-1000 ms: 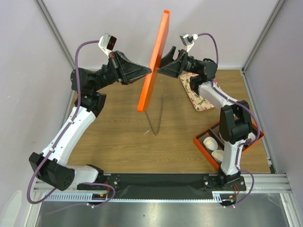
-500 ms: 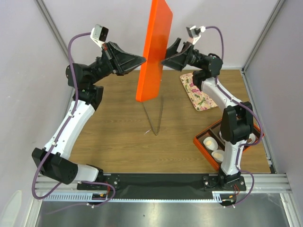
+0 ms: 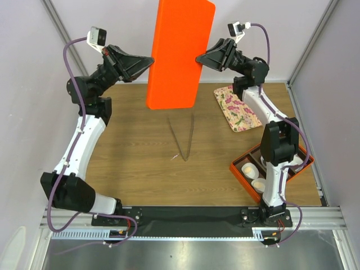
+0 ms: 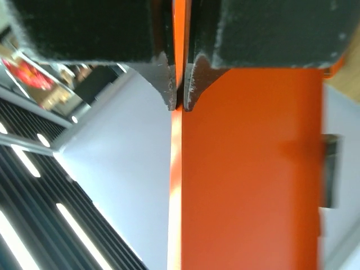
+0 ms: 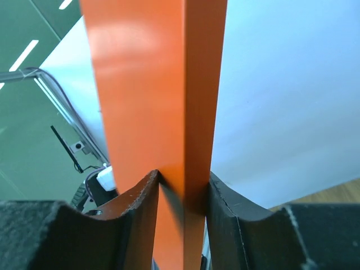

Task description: Pack the chocolate

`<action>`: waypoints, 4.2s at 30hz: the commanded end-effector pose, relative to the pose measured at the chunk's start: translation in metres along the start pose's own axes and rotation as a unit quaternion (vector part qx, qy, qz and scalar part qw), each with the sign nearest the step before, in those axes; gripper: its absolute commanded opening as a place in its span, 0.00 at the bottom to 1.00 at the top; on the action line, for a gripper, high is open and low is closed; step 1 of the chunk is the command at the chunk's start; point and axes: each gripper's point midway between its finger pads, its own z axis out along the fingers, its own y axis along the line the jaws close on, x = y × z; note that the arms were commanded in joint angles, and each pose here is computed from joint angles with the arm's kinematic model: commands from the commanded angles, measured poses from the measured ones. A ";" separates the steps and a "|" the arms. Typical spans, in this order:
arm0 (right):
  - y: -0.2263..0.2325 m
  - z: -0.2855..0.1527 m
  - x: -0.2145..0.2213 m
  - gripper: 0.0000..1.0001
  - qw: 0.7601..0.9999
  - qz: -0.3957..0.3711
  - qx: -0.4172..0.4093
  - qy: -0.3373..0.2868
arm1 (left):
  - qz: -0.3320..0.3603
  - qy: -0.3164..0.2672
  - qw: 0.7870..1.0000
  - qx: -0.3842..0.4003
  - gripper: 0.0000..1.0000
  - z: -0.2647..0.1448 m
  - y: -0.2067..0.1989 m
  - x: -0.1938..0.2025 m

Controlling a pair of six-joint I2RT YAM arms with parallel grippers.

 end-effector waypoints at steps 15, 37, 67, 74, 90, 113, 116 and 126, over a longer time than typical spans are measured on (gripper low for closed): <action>0.042 -0.006 0.018 0.00 0.998 -0.063 -0.006 -0.022 | -0.003 -0.016 0.989 -0.146 0.66 -0.061 0.137 -0.017; -0.010 -0.145 0.051 0.00 0.870 0.025 0.475 -0.127 | 0.071 0.061 0.929 -0.359 0.80 -0.111 0.228 0.054; 0.119 -0.317 0.142 0.00 0.676 0.012 0.708 -0.204 | 0.010 0.343 0.904 -0.257 0.75 0.009 0.289 0.330; 0.120 -0.315 0.131 0.00 0.678 0.001 0.703 -0.215 | 0.011 0.360 0.897 -0.258 0.75 0.019 0.303 0.347; 0.126 -0.290 0.118 0.00 0.721 -0.011 0.656 -0.224 | -0.064 0.376 0.907 -0.177 0.77 0.041 0.299 0.370; 0.106 -0.353 0.151 0.18 0.618 0.025 0.766 -0.173 | -0.149 0.367 0.915 -0.074 0.46 0.067 0.276 0.373; 0.108 -0.367 0.156 0.26 0.590 0.025 0.789 -0.173 | -0.148 0.371 0.913 -0.078 0.42 0.069 0.280 0.377; 0.105 -0.420 0.189 0.45 0.490 0.046 0.854 -0.172 | -0.120 0.387 0.907 -0.112 0.39 0.080 0.302 0.396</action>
